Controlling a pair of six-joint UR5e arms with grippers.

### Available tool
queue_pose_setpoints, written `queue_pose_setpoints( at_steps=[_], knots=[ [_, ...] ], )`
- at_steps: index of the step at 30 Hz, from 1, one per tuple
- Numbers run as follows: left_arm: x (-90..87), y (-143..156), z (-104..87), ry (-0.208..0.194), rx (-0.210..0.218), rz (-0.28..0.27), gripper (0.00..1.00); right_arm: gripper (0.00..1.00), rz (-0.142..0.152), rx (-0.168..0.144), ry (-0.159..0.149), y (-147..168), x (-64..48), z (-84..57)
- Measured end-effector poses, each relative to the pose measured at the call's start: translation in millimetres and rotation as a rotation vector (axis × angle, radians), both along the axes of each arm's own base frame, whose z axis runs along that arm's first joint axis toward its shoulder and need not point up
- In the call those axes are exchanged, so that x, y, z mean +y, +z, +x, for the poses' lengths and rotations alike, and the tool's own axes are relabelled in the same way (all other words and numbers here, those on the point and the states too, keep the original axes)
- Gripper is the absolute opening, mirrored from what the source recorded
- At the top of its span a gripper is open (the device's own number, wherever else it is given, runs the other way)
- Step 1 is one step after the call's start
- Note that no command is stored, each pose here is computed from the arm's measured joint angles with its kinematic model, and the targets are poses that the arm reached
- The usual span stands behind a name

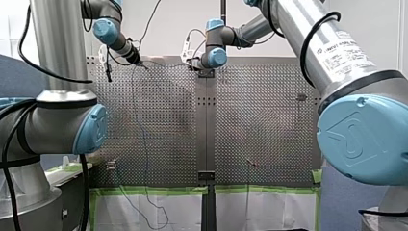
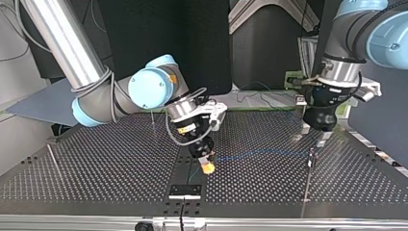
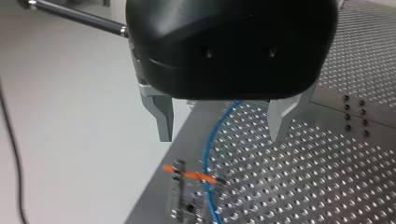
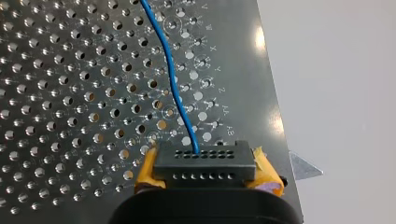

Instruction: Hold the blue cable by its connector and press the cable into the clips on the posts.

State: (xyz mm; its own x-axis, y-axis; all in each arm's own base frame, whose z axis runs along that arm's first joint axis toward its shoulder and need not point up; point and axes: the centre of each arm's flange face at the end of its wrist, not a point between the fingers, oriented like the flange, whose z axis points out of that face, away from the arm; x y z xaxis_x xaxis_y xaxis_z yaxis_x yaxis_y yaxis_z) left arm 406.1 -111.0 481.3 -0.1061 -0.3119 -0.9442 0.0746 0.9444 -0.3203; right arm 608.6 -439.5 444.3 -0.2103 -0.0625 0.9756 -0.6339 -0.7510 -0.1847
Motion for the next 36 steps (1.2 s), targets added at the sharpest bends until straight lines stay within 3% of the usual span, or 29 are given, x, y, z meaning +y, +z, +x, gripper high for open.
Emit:
queue_pose_setpoints(
  at_steps=[6, 13, 22, 36],
  knots=[
    [-2.2, -5.9, 12.7, -0.013, -0.031, 0.054, 1.00, 0.00, 0.001, -0.001, -0.003, -0.3, -1.6, -1.1],
    [-1.7, -2.5, 16.9, 0.016, -0.078, 0.120, 1.00, 0.00, 0.002, 0.000, -0.004, -0.5, -1.9, -1.5],
    [-0.1, -1.8, 17.3, 0.043, -0.089, 0.201, 1.00, 0.00, 0.003, 0.002, -0.004, -1.2, -2.1, -1.5],
    [-2.4, -3.6, 15.2, 0.058, -0.080, 0.216, 1.00, 0.00, 0.003, 0.000, -0.003, -0.6, -1.7, -1.4]
  ],
)
